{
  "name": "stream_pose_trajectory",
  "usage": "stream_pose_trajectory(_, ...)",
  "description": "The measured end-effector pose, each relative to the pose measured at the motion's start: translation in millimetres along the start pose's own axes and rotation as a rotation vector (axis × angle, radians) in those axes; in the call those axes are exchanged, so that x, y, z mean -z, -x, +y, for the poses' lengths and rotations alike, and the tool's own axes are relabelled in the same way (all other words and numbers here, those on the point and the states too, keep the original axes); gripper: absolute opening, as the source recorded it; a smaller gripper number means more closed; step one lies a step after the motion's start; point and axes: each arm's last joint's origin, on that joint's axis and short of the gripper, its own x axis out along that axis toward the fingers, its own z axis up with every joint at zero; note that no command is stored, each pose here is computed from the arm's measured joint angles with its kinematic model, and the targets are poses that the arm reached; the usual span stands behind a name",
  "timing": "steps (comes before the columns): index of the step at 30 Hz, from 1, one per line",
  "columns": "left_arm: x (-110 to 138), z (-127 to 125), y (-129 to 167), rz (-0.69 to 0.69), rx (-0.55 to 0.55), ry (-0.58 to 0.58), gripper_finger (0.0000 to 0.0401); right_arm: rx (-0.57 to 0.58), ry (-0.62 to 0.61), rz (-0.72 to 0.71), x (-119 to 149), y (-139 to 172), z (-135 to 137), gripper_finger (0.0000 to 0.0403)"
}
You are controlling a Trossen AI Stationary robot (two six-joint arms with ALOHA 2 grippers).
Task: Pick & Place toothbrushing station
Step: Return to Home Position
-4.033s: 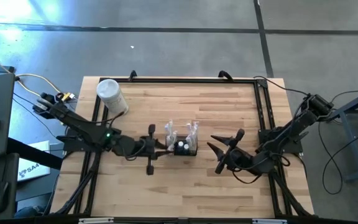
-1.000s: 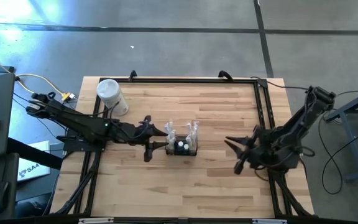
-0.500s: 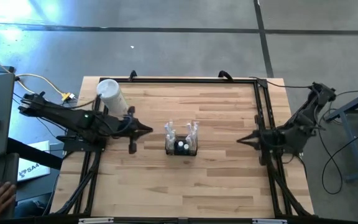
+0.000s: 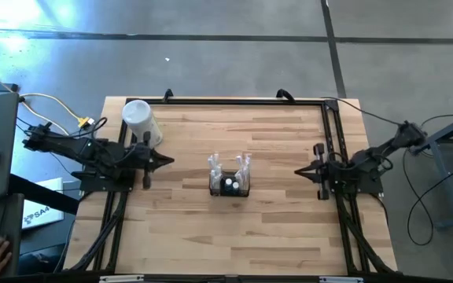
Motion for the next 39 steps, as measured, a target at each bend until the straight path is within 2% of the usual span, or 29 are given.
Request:
stream_pose_trajectory(8,43,6,10,-0.089,0.046,0.028,0.0001,0.039,-0.025,-0.055,38,0,-13,0.0004)
stream_pose_trajectory(13,64,6,10,-0.148,0.117,-0.017,0.0001,0.053,-0.034,-0.07,53,-3,-23,0.0004)
stream_pose_trajectory(19,85,5,8,-0.15,0.14,-0.02,0.0,0.03,-0.104,-0.043,58,-5,-36,0.0004)
stream_pose_trajectory(26,108,2,1,-0.119,0.183,-0.03,0.0,0.03,-0.118,-0.004,64,-5,-47,0.0004)
stream_pose_trajectory(32,113,1,-1,-0.118,0.19,-0.031,0.0,0.074,-0.128,0.043,69,-5,-53,0.0004)
stream_pose_trajectory(39,114,1,-1,-0.113,0.201,-0.025,0.0,0.106,-0.204,0.096,75,-4,-55,0.0004)
